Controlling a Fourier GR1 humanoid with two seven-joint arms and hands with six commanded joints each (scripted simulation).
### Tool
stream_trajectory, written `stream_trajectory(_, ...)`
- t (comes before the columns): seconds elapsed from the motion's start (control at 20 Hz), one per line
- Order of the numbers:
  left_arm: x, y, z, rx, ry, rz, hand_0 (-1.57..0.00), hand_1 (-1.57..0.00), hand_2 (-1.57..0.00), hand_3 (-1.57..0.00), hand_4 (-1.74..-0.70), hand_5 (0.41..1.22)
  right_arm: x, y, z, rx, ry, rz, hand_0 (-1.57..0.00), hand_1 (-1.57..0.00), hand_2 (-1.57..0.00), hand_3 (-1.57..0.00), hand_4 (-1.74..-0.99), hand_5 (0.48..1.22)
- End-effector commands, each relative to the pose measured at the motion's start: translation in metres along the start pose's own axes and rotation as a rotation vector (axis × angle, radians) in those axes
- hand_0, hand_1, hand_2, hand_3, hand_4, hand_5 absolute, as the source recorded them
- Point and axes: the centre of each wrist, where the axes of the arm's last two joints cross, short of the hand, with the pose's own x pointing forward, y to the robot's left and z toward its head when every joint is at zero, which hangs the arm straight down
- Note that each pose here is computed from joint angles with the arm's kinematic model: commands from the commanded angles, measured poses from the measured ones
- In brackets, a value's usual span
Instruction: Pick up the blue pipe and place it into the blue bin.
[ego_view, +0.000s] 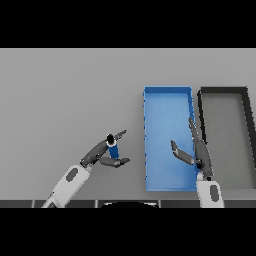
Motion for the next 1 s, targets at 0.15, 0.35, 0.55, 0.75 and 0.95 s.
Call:
stream_trajectory(0.15, -0.002, -0.009, -0.004, 0.018, -0.061, 0.106, -0.36, -0.55, -0.69, -0.74, -1.37, 0.832, -0.003, 0.002, 0.0, 0.001, 0.011, -0.008, 0.0, 0.0, 0.0, 0.0, -1.22, 0.656)
stream_trajectory(0.35, 0.001, -0.017, -0.005, 0.001, -0.063, 0.111, -1.07, -1.15, -1.21, -1.19, -1.58, 1.062, -0.002, 0.001, -0.001, 0.009, -0.006, -0.018, 0.0, 0.0, 0.0, 0.0, -1.233, 0.66)
stream_trajectory(0.55, 0.006, -0.028, -0.003, 0.013, -0.121, 0.08, -1.37, -1.4, -1.42, -1.42, -1.5, 1.156, -0.004, 0.004, -0.005, 0.014, 0.025, -0.035, 0.0, 0.0, 0.0, 0.0, -1.221, 0.638)
stream_trajectory(0.75, 0.025, -0.025, -0.01, 0.035, -0.215, 0.071, -1.49, -1.5, -1.51, -1.51, -1.47, 1.194, -0.005, 0.004, -0.003, 0.012, 0.01, -0.039, 0.0, 0.0, 0.0, 0.0, -1.225, 0.63)
stream_trajectory(0.95, 0.055, -0.018, -0.02, 0.026, -0.292, 0.08, -1.54, -1.54, -1.55, -1.55, -1.47, 1.21, -0.002, 0.005, -0.006, 0.005, 0.021, -0.018, 0.0, 0.0, 0.0, 0.0, -1.213, 0.639)
